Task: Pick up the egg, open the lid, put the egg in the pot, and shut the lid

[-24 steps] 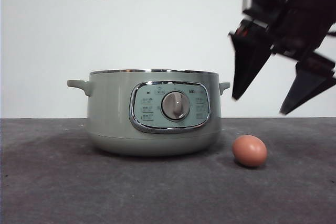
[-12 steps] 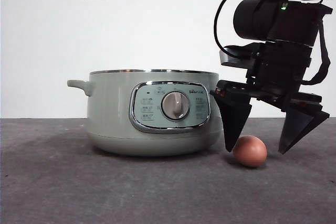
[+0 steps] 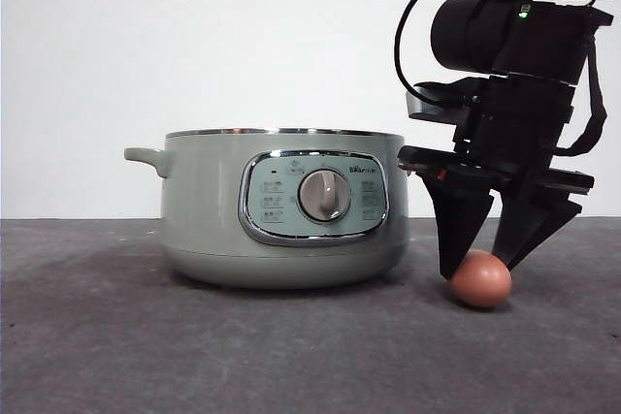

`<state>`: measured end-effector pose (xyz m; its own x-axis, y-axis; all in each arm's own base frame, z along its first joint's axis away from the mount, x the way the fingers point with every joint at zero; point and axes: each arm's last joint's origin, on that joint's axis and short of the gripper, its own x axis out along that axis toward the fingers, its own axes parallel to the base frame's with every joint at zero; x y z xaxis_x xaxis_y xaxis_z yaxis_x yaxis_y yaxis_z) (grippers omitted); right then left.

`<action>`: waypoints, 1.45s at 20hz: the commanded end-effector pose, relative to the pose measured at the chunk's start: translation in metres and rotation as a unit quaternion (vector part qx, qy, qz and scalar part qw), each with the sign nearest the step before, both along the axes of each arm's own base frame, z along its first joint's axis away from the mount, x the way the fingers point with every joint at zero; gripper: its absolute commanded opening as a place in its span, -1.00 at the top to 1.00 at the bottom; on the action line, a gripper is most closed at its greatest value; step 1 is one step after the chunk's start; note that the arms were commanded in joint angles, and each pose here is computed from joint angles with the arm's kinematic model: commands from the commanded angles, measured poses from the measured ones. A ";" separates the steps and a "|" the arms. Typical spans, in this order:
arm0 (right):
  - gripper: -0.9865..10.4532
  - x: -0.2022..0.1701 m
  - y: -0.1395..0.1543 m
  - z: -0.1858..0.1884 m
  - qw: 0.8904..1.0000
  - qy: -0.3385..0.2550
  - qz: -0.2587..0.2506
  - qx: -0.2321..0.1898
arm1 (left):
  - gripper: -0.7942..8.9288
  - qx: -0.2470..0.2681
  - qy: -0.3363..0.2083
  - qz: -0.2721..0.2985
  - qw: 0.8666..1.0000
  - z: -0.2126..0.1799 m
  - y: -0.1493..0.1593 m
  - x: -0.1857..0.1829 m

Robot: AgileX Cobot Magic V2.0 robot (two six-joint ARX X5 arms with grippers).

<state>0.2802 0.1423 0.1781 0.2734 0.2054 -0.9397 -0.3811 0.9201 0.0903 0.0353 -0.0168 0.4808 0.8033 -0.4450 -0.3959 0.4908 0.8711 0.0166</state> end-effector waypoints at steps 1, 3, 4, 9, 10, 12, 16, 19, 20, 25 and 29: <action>0.86 -0.001 0.000 -0.003 1.000 0.008 -0.002 -0.002 | 0.85 -0.009 -0.030 -0.002 1.000 0.005 0.001 -0.004; 0.85 0.000 0.001 -0.002 1.000 0.004 -0.002 0.000 | 0.85 -0.009 -0.030 -0.002 1.000 0.005 0.001 -0.004; 0.85 0.001 0.001 -0.002 1.000 0.001 -0.002 0.002 | 0.85 -0.008 -0.029 -0.002 1.000 0.005 0.001 -0.004; 0.85 -0.006 -0.002 0.015 1.000 -0.013 -0.001 0.009 | 0.85 -0.007 -0.027 -0.002 1.000 0.005 0.001 -0.004; 0.85 -0.011 -0.004 0.025 1.000 -0.022 -0.001 0.013 | 0.85 -0.006 -0.028 -0.002 1.000 0.005 0.001 -0.004; 0.85 -0.022 -0.009 0.047 0.999 -0.045 0.001 0.026 | 0.85 -0.004 -0.029 -0.003 1.000 0.005 0.001 -0.004; 0.85 -0.048 -0.021 0.095 0.990 -0.122 0.001 0.065 | 0.85 -0.005 -0.028 -0.005 1.000 0.005 0.001 -0.004; 0.85 -0.054 -0.024 0.130 0.980 -0.178 0.004 0.092 | 0.85 -0.004 -0.029 -0.005 1.000 0.005 0.001 -0.004; 0.85 -0.052 -0.024 0.142 0.976 -0.195 0.008 0.100 | 0.85 -0.004 -0.029 -0.005 1.000 0.005 0.001 -0.004; 0.85 -0.027 -0.001 0.188 0.960 -0.245 0.043 0.132 | 0.85 -0.004 -0.028 -0.005 1.000 0.005 0.001 -0.003; 0.85 0.010 0.036 0.190 0.959 -0.239 0.074 0.132 | 0.85 -0.004 -0.027 -0.005 1.000 0.005 0.001 -0.003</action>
